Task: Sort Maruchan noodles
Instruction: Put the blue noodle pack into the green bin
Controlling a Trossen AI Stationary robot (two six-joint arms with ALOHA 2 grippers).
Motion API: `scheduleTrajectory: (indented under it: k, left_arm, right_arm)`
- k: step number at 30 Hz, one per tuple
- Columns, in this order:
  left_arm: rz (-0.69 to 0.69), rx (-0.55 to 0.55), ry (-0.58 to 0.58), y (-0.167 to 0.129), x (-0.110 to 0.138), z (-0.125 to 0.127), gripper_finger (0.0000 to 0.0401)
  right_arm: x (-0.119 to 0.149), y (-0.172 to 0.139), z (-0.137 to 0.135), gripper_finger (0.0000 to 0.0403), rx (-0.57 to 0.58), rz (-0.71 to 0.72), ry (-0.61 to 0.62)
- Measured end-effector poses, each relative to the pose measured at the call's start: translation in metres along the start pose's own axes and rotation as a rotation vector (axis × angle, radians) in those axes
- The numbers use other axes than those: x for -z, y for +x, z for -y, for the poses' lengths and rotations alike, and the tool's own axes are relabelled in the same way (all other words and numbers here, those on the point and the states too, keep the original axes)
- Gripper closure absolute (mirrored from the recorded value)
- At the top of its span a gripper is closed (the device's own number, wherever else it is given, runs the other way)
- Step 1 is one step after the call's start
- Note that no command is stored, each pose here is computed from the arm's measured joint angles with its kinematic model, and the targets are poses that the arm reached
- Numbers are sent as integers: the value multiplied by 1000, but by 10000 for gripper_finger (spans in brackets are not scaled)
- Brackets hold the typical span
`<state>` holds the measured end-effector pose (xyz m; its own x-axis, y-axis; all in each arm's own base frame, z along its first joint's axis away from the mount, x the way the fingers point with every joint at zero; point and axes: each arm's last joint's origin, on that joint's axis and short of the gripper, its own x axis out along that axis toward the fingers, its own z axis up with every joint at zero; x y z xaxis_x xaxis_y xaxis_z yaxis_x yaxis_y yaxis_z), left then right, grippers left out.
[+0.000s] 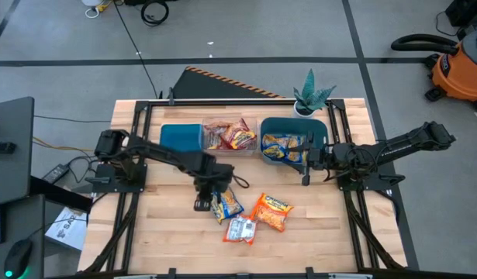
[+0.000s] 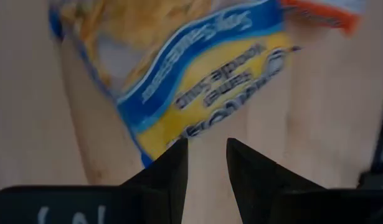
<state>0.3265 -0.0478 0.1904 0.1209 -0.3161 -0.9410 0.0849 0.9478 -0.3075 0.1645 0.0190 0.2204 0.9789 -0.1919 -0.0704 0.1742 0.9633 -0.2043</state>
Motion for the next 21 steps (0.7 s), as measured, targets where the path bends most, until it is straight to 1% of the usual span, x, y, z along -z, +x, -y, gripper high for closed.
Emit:
scheduleTrajectory:
  k: [3, 10, 13, 18, 21]
  left_arm:
    - [-14, -30, -49, 8, 5, 2, 284]
    - [-28, -186, -54, 13, 10, 8, 284]
    - [-65, -234, -44, 15, 15, 14, 284]
    - [-57, -323, -3, 18, 17, 24, 284]
    - [-51, -338, 14, 21, 17, 29, 284]
  right_arm:
    - [-1, 0, 0, 204, 2, 11, 2]
    - [-1, 0, 0, 204, 3, 14, -5]
    - [-1, 0, 0, 204, 3, 11, -11]
    - [-1, 0, 0, 204, 3, 11, -19]
    - [-1, 0, 0, 204, 3, 11, -14]
